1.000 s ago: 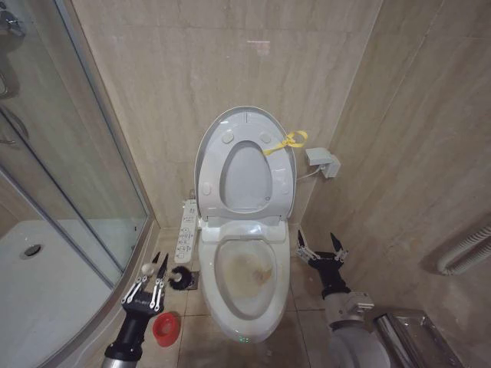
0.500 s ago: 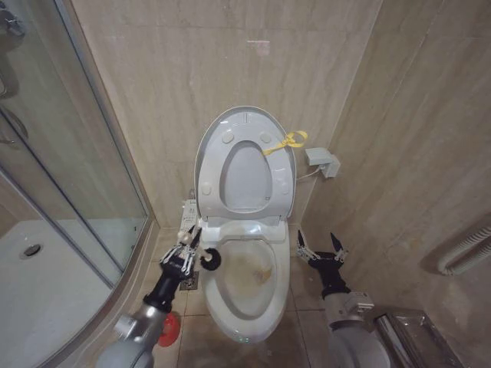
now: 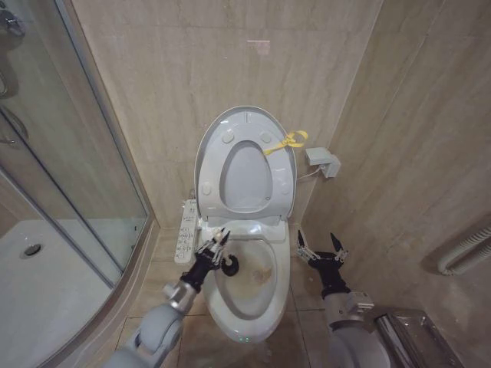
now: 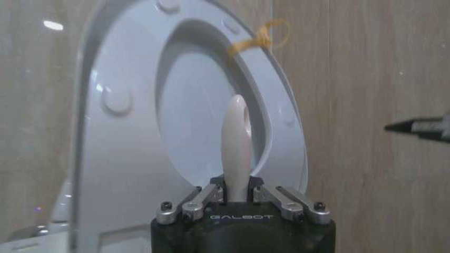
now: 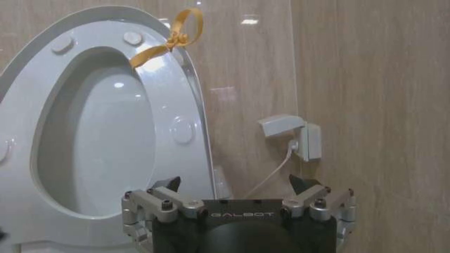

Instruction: Open the toilet lid, clean the toilet bowl with a toilet brush, close the toilet lid, and flush.

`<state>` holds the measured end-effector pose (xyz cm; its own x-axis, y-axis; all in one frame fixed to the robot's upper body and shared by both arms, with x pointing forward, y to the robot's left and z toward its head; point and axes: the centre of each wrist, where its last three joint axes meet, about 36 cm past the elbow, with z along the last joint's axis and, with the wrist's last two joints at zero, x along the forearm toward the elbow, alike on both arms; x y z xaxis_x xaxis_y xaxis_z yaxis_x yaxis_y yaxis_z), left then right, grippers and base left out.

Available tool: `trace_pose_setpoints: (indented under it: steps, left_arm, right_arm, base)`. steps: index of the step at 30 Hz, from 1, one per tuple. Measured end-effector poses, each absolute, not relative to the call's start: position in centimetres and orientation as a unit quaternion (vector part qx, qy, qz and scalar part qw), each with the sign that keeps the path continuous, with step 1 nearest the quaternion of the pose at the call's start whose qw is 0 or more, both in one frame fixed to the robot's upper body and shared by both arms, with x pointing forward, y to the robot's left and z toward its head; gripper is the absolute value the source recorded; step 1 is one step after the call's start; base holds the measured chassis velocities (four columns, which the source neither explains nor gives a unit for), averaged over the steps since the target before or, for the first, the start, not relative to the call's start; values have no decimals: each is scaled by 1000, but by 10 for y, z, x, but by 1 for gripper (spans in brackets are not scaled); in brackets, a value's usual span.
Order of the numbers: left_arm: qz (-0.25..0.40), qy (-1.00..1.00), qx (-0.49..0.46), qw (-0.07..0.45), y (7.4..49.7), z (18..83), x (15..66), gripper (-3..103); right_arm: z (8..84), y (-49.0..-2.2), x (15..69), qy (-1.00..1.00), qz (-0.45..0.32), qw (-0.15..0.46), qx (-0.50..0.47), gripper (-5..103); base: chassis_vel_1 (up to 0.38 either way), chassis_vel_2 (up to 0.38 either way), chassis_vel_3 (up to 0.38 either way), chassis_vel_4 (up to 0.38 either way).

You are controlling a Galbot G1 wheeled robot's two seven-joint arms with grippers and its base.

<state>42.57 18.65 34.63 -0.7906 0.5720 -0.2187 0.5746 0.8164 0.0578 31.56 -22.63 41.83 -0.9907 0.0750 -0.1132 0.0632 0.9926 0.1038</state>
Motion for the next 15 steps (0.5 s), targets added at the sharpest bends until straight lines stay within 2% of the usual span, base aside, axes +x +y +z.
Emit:
trace_pose_setpoints:
  steps: [6, 15]
  left_arm:
    - [12, 945, 314, 89, 165, 312, 472, 18]
    - [38, 935, 346, 62, 135, 275, 506, 18]
  right_arm:
    - [418, -226, 316, 996, 50, 59, 35, 100]
    - [418, -226, 316, 996, 50, 59, 35, 100]
  base:
    - [0, 0, 0, 0]
    - [0, 0, 0, 0]
